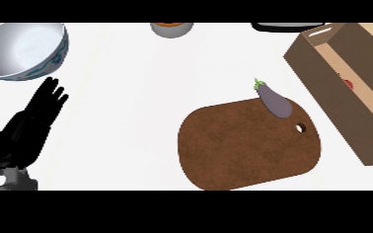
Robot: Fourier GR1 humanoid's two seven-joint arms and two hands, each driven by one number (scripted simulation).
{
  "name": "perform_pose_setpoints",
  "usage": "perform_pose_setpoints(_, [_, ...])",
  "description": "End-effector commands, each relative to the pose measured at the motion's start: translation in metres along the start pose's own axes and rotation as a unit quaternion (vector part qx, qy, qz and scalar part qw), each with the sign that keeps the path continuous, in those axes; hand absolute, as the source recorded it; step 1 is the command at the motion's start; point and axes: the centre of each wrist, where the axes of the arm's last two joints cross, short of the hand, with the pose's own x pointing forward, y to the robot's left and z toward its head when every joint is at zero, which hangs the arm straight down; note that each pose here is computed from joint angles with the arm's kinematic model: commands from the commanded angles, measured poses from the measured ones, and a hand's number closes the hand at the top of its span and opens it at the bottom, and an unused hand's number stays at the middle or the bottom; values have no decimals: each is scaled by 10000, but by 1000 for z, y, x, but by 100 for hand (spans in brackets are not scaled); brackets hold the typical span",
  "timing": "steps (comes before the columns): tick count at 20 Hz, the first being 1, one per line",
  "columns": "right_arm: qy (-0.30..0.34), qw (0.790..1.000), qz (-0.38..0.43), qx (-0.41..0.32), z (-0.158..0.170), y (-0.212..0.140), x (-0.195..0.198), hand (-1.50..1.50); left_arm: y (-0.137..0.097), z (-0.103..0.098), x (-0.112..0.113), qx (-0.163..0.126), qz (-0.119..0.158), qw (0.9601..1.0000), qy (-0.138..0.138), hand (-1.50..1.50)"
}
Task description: Pick the bell pepper from the cutting board and place it in the cardboard box
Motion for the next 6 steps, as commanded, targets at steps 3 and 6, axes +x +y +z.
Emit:
perform_pose_setpoints(3, [-106, 9998, -43, 136, 4, -30, -23, -150, -18, 2, 7, -33, -83, 10000, 41, 0])
perform_pose_setpoints(6, [-58, 9999, 72, 105, 4, -52, -40, -150, 2, -9, 7, -21, 31, 10000, -20, 0])
